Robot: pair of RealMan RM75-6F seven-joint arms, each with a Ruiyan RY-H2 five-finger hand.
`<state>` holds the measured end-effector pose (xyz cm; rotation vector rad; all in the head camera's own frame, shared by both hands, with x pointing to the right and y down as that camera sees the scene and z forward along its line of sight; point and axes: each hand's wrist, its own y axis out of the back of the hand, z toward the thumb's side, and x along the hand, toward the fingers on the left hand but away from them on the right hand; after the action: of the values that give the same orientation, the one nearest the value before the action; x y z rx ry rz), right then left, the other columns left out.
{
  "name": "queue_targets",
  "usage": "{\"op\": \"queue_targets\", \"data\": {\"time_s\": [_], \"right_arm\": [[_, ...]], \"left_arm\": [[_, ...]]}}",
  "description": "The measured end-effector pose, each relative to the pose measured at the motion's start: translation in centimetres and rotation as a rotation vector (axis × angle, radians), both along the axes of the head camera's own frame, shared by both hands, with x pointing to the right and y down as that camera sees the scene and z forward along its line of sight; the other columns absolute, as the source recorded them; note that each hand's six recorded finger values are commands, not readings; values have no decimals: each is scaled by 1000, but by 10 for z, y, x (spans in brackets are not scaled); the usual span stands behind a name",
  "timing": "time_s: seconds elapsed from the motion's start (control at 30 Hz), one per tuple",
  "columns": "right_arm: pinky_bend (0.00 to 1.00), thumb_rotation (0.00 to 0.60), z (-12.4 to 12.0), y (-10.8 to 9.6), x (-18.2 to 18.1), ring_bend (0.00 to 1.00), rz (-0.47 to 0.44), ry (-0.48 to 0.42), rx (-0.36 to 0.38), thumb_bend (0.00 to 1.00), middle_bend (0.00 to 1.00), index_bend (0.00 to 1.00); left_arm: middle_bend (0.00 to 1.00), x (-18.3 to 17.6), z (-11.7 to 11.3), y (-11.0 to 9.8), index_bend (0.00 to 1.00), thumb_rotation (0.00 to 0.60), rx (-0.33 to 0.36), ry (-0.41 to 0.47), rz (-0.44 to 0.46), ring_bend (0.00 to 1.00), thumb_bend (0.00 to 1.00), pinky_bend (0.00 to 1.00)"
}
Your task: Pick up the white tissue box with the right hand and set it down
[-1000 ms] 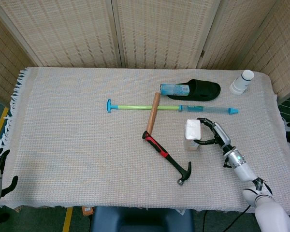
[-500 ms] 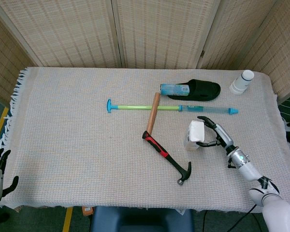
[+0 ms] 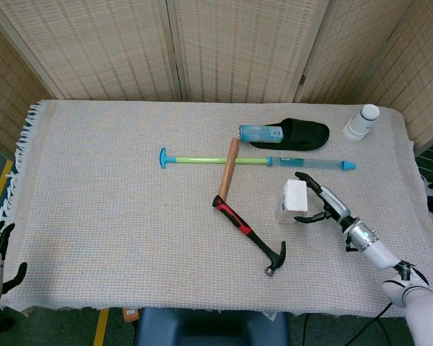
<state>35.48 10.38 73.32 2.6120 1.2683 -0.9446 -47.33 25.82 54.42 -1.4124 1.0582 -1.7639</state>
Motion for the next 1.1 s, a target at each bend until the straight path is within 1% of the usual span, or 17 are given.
{"op": "queue_targets", "data": {"time_s": [0.07, 0.17, 0.27, 0.37, 0.47, 0.5, 0.57, 0.6, 0.67, 0.7, 0.77, 0.8, 0.87, 0.9, 1.0, 1.1], "right_arm": [[0, 600, -7, -2, 1, 0, -18, 12, 30, 84, 0, 0], [0, 600, -20, -5, -1, 0, -55, 45, 96, 83, 0, 0], [0, 600, -35, -7, -8, 0, -95, 93, 178, 83, 0, 0], [0, 600, -52, -6, -21, 0, -133, 163, 275, 83, 0, 0], [0, 600, -72, -3, -36, 0, -183, 267, 366, 83, 0, 0], [0, 600, -80, -2, -42, 0, -204, 316, 399, 83, 0, 0], [0, 600, -94, -1, -52, 0, -233, 395, 442, 83, 0, 0], [0, 600, -103, 0, -58, 0, -250, 449, 464, 83, 0, 0], [0, 600, -116, 0, -66, 0, -272, 531, 485, 83, 0, 0], [0, 600, -124, 0, -70, 0, -283, 585, 487, 83, 0, 0], [0, 600, -134, 0, -74, 0, -294, 661, 469, 83, 0, 0], [0, 600, -140, 1, -77, 0, -296, 698, 440, 83, 0, 0], [0, 600, -146, 2, -79, 0, -297, 744, 385, 83, 0, 0], [0, 600, -147, 3, -78, 0, -298, 773, 347, 83, 0, 0], [0, 600, -145, 1, -71, 0, -300, 838, 261, 83, 0, 0], [0, 600, -139, -4, -67, 0, -321, 886, 200, 83, 0, 0]], "left_arm": [[0, 1, 0, 0, 99, 600, -2, 1, 3, 0, 343, 173], [0, 2, -1, 1, 99, 600, -2, 3, 3, 0, 343, 173], [0, 2, -3, 0, 99, 600, 5, 8, 6, 0, 344, 173], [0, 3, -5, 0, 99, 600, 15, 15, 9, 0, 344, 173], [0, 3, -6, 0, 99, 600, 20, 17, 10, 0, 344, 173], [0, 3, -7, 0, 99, 600, 20, 16, 11, 0, 344, 173], [0, 4, -7, 0, 99, 600, 21, 17, 12, 0, 344, 173], [0, 4, -7, 0, 99, 600, 22, 17, 13, 0, 344, 173], [0, 3, -9, 1, 99, 600, 24, 17, 11, 0, 344, 173], [0, 3, -9, 1, 99, 600, 25, 17, 10, 0, 344, 173], [0, 2, -10, 1, 99, 600, 27, 17, 7, 0, 344, 173], [0, 2, -10, 1, 99, 600, 28, 17, 6, 0, 343, 173], [0, 2, -11, 0, 99, 600, 29, 19, 7, 0, 343, 173], [0, 2, -10, 0, 99, 600, 28, 19, 7, 0, 343, 173], [0, 3, -10, 1, 99, 600, 24, 20, 9, 0, 343, 173], [0, 3, -9, 1, 99, 600, 22, 19, 10, 0, 344, 173]]}}
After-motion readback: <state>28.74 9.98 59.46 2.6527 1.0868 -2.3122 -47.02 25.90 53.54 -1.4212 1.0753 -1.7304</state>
